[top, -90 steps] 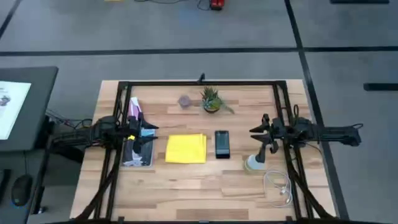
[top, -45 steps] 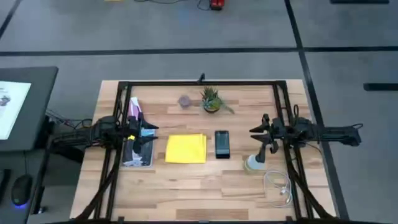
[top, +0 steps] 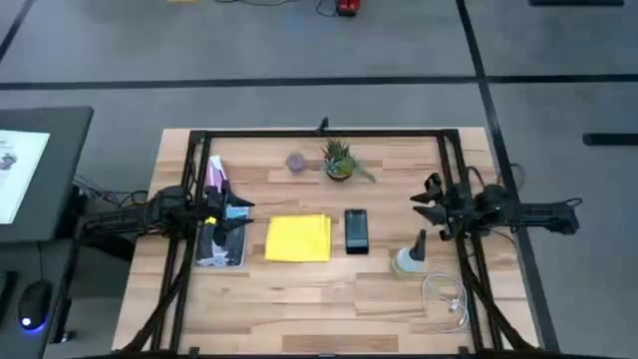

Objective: Apply microfiber cloth
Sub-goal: Spray the cellphone with the bottle cleaner

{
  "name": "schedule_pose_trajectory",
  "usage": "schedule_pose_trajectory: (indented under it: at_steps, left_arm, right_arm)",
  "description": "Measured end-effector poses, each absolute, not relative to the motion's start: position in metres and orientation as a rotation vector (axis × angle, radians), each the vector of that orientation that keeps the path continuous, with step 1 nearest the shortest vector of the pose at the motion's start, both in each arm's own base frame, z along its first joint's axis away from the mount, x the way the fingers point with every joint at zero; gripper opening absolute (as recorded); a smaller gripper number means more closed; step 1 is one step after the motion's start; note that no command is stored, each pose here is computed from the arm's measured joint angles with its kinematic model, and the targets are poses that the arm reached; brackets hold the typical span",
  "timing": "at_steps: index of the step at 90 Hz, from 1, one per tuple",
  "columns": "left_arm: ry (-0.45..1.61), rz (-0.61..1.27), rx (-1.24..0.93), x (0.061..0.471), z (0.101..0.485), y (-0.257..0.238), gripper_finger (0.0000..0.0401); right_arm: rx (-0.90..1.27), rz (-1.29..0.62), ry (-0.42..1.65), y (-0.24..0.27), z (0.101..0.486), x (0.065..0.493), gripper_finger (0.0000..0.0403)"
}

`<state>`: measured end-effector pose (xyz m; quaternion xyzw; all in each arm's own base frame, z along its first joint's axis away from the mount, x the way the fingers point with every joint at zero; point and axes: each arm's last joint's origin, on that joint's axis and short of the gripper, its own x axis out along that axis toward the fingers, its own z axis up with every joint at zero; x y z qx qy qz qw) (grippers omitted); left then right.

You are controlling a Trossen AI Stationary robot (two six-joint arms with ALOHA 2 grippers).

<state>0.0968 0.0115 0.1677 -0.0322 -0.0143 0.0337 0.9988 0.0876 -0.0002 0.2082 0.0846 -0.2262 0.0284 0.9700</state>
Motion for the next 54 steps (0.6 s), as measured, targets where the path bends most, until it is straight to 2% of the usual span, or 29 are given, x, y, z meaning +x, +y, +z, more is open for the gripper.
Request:
schedule_pose_trajectory:
  at_steps: [11, 22, 37, 54]
  left_arm:
    - [-0.029, 0.067, -0.065, 0.097, 0.168, 0.012, 0.0210]
    - [-0.030, 0.067, -0.065, 0.097, 0.168, 0.012, 0.0210]
    - [-0.031, 0.067, -0.087, 0.097, 0.168, 0.012, 0.0210]
    - [-0.034, 0.065, -0.138, 0.097, 0.168, 0.012, 0.0210]
  right_arm:
    - [0.082, 0.039, -0.525, 0.000, 0.226, 0.082, 0.0118]
    - [0.041, 0.011, -0.518, -0.001, 0.261, 0.078, 0.0120]
    - [0.017, -0.018, -0.277, -0.001, 0.310, 0.088, 0.0147]
    - [0.017, 0.008, 0.052, 0.002, 0.367, 0.115, 0.0218]
